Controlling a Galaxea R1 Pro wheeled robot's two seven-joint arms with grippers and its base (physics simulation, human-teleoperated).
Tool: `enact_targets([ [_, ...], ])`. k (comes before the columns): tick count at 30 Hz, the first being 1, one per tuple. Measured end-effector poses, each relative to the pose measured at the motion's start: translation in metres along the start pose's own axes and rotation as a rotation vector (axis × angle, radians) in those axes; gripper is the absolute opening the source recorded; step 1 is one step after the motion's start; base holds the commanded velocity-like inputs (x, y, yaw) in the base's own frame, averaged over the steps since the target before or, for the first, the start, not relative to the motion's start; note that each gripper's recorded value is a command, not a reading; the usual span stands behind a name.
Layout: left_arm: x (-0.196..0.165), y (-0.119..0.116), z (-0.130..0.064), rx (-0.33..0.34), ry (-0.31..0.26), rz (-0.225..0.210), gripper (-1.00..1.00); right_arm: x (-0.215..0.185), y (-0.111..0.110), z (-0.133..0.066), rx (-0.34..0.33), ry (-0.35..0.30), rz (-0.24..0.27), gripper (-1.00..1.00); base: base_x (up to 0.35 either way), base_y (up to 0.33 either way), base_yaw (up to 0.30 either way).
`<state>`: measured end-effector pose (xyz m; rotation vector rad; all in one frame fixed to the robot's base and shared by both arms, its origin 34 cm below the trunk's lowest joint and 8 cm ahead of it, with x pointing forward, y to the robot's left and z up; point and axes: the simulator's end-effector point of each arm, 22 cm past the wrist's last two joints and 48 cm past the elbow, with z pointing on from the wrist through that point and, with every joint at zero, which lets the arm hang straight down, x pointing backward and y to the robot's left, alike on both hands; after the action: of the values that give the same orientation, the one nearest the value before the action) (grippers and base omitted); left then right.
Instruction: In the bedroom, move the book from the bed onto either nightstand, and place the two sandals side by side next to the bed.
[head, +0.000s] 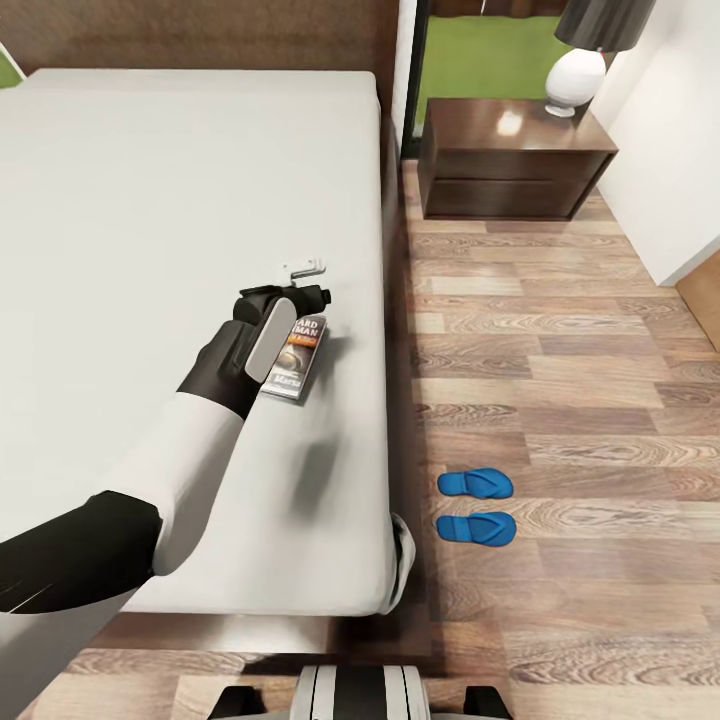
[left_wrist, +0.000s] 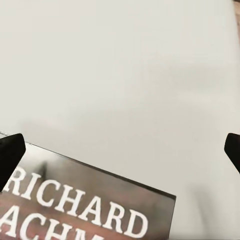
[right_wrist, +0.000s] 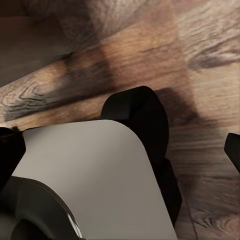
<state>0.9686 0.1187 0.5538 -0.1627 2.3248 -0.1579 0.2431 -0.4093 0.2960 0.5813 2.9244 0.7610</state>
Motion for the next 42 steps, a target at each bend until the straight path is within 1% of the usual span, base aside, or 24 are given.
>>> enact_targets([
  [10, 0.016, 0.004, 0.011, 0.001, -0.001, 0.003, 1.00, 0.003, -0.012, 0.018, 0.000, 0.000, 0.000, 1.00, 0.000, 0.000, 0.000],
  [13, -0.009, 0.001, 0.007, 0.003, -0.037, 0.007, 1.00, 0.003, -0.012, 0.018, 0.000, 0.000, 0.000, 1.00, 0.000, 0.000, 0.000],
  [16, -0.038, -0.005, -0.002, 0.013, -0.086, 0.006, 1.00, 0.003, -0.012, 0.018, 0.000, 0.000, 0.000, 1.00, 0.000, 0.000, 0.000],
  [19, -0.054, -0.008, -0.008, 0.012, -0.114, 0.004, 1.00, 0.003, -0.011, 0.018, 0.000, 0.000, 0.000, 1.00, 0.000, 0.000, 0.000],
  [22, -0.061, -0.008, -0.010, 0.008, -0.127, 0.003, 1.00, 0.003, -0.012, 0.018, 0.000, 0.000, 0.000, 1.00, 0.000, 0.000, 0.000],
  [30, -0.064, -0.007, -0.011, 0.001, -0.130, 0.003, 1.00, 0.003, -0.012, 0.018, 0.000, -0.001, 0.000, 1.00, 0.000, 0.000, 0.000],
  [42, -0.040, -0.002, 0.004, -0.001, -0.125, 0.004, 1.00, 0.007, -0.026, 0.040, 0.000, -0.001, -0.001, 1.00, 0.000, 0.000, 0.000],
])
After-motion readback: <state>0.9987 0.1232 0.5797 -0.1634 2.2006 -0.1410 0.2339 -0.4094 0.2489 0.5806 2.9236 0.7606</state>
